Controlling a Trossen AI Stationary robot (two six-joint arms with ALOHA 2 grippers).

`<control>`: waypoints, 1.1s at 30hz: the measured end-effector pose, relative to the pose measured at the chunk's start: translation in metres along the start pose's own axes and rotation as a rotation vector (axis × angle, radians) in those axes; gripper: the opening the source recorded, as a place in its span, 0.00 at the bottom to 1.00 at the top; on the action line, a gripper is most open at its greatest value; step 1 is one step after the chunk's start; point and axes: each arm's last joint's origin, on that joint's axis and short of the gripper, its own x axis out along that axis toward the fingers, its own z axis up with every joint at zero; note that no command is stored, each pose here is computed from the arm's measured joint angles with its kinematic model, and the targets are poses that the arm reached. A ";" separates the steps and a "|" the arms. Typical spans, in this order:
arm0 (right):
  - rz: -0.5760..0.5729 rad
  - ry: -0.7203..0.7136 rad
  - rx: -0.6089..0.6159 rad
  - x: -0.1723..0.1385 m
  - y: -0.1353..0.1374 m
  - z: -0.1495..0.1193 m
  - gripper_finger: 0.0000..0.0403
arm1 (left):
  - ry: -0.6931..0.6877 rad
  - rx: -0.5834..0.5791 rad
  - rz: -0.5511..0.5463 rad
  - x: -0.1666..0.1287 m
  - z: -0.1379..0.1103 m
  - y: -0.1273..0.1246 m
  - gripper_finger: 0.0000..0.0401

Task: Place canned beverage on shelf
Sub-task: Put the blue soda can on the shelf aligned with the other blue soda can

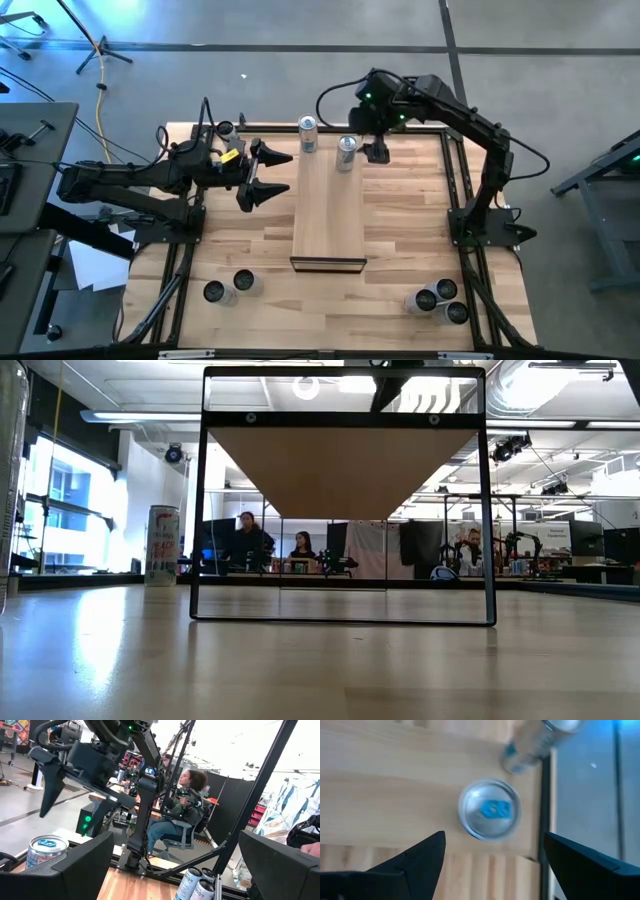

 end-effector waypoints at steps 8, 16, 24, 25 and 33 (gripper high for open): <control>0.065 -0.055 0.006 0.000 0.002 0.003 0.80 | 0.000 0.000 0.000 0.000 0.000 0.000 1.00; 0.062 -0.074 0.014 0.004 -0.004 0.003 0.80 | 0.000 0.000 0.000 0.000 0.000 0.000 1.00; 0.123 -0.031 0.025 0.036 -0.014 0.006 0.80 | 0.000 -0.030 0.000 0.000 0.000 0.000 1.00; 0.127 -0.026 0.025 0.039 -0.014 0.007 0.80 | 0.001 -0.034 0.000 0.000 0.000 0.000 1.00; 0.139 0.004 0.035 0.054 -0.019 0.007 0.80 | 0.001 -0.033 0.001 0.000 0.000 0.000 1.00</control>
